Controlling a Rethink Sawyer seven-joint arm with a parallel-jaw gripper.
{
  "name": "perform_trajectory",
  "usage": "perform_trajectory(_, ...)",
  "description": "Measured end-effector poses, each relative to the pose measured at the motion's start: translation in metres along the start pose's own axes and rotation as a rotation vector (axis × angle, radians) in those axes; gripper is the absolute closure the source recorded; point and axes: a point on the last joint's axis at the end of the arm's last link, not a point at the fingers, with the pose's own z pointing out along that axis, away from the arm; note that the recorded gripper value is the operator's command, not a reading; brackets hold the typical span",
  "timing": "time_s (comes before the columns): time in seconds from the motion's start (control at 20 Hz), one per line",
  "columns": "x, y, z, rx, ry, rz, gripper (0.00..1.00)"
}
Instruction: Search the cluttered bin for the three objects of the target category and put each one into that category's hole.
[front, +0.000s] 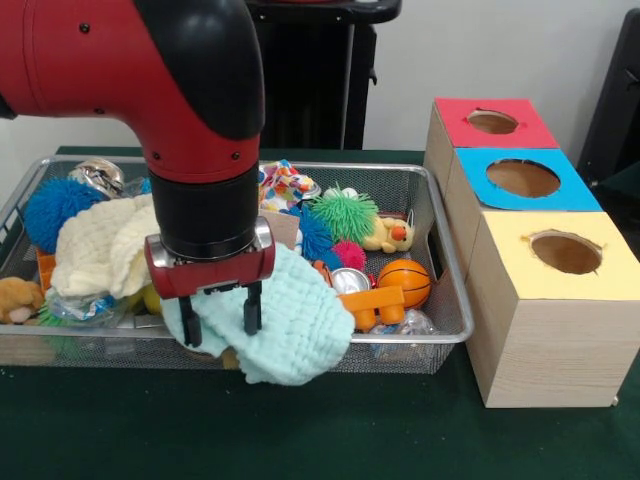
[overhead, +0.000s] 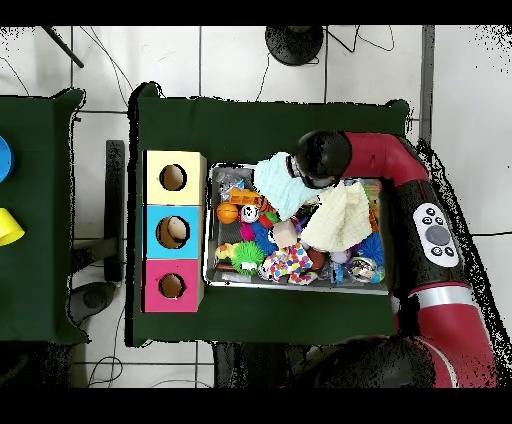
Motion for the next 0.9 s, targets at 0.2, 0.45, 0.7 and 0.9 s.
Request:
perform_trajectory(0.2, 0.002, -0.005, -0.001, 0.003, -0.001, 0.006, 0.00)
perform_trajectory(0.45, 0.005, -0.010, -0.002, 0.005, -0.001, 0.013, 0.00)
perform_trajectory(0.7, 0.005, -0.013, -0.002, 0.008, -0.001, 0.014, 1.00)
perform_trajectory(0.9, 0.005, -0.013, -0.002, 0.010, -0.002, 0.015, 1.00)
